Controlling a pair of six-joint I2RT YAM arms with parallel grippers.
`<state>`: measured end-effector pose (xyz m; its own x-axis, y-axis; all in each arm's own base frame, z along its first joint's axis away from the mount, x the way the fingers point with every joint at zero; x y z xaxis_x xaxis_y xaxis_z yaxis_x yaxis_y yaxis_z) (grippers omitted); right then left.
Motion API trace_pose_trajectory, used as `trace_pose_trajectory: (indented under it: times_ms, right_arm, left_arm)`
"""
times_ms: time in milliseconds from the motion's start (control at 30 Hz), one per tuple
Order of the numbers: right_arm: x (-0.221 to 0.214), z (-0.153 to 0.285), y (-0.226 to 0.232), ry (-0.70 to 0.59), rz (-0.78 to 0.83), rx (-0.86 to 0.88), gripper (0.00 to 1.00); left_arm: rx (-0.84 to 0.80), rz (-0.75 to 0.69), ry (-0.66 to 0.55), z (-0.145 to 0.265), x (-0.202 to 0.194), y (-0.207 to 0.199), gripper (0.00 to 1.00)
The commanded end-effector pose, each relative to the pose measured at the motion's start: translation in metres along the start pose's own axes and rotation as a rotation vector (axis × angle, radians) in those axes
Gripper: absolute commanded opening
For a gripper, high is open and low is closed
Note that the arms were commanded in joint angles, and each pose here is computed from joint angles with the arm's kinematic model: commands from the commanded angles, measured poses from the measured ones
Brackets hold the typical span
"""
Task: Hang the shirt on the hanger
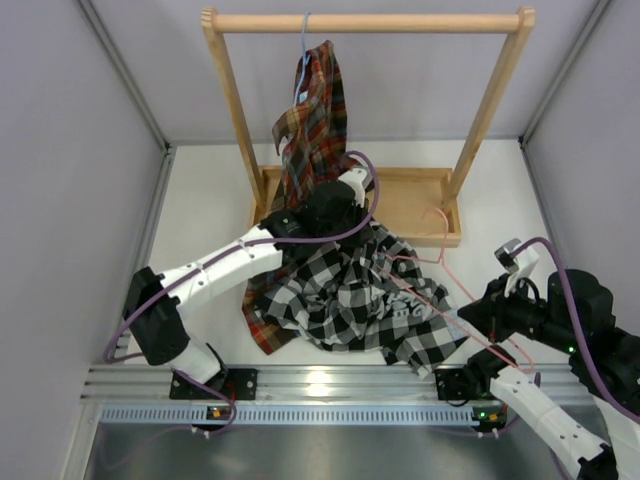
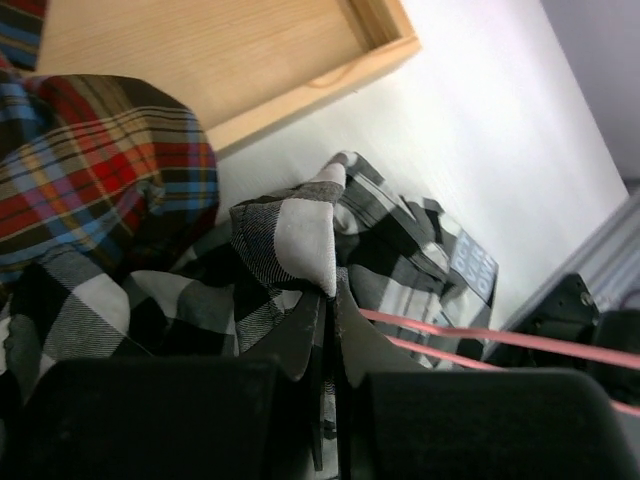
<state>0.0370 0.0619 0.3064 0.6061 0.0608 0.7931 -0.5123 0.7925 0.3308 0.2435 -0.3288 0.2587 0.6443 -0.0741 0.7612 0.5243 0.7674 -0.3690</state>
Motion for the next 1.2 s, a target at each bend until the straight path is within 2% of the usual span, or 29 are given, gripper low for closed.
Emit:
trace_pose_trajectory:
  times_ms: [0,100,167,233,400,567,700,767,800,867,933,967,1000,1033,1067,1100,1167]
  right_arm:
    - [0.013,-0.010,0.006,-0.058,-0.011,0.054,0.00]
    - [0.016,-0.020,0.008,-0.066,-0.005,0.089,0.00]
    - [0.021,-0.025,0.015,-0.093,0.013,0.167,0.00]
    - [0.024,-0.024,0.026,-0.113,0.049,0.267,0.00]
    - [0.033,-0.005,0.036,-0.228,0.126,0.332,0.00]
    - [0.028,0.003,0.056,-0.299,0.226,0.544,0.00]
    - [0.030,0.016,0.071,-0.375,0.318,0.695,0.00]
    - [0.032,0.025,0.077,-0.388,0.353,0.730,0.00]
    - [0.033,0.031,0.078,-0.403,0.366,0.734,0.00]
    - [0.039,0.047,0.082,-0.470,0.393,0.711,0.00]
    - [0.051,0.061,0.076,-0.584,0.339,0.577,0.00]
    - [0.056,0.064,0.071,-0.623,0.308,0.509,0.00]
    - [0.064,0.068,0.059,-0.692,0.251,0.380,0.00]
    - [0.065,0.074,0.052,-0.717,0.203,0.313,0.00]
    - [0.069,0.075,0.044,-0.748,0.161,0.234,0.00]
    - [0.072,0.081,0.030,-0.811,0.112,0.113,0.00]
    - [0.070,0.089,0.019,-0.865,0.080,0.012,0.00]
  left_arm:
    - [-0.204,-0.085,-0.033,0.034,0.015,-0.028,0.00]
    - [-0.386,-0.168,0.019,0.050,0.007,-0.047,0.00]
    - [-0.531,-0.218,0.052,0.066,0.002,-0.061,0.00]
    - [-0.589,-0.290,0.037,0.088,0.008,-0.070,0.00]
    - [-0.508,-0.425,-0.070,0.138,0.049,-0.079,0.00]
    - [-0.486,-0.514,-0.162,0.181,0.083,-0.094,0.00]
    - [-0.470,-0.672,-0.166,0.196,0.085,-0.116,0.00]
    - [-0.461,-0.746,-0.137,0.195,0.072,-0.136,0.00]
    - [-0.490,-0.808,-0.144,0.207,0.064,-0.150,0.00]
    - [-0.436,-0.852,-0.178,0.213,0.062,-0.158,0.00]
    - [-0.461,-0.857,-0.248,0.232,0.067,-0.174,0.00]
    - [-0.387,-0.823,-0.297,0.237,0.078,-0.173,0.00]
    - [-0.360,-0.806,-0.332,0.239,0.082,-0.180,0.00]
    - [-0.345,-0.751,-0.430,0.249,0.100,-0.187,0.00]
    - [-0.326,-0.731,-0.476,0.251,0.108,-0.188,0.00]
    - [-0.350,-0.717,-0.520,0.257,0.114,-0.192,0.00]
    - [-0.399,-0.714,-0.599,0.261,0.123,-0.204,0.00]
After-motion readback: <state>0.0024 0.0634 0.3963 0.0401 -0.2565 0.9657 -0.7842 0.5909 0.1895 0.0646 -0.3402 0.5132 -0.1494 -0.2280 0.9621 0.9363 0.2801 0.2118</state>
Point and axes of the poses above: each gripper's point midway between its finger pads, its own z axis back along the fingers, its own y axis along the line the jaws close on, x = y × z, the point moved 6 cm from there along z, back along the fingers, and after that the axes turned 2 degrees about -z, right-handed, at the moved point
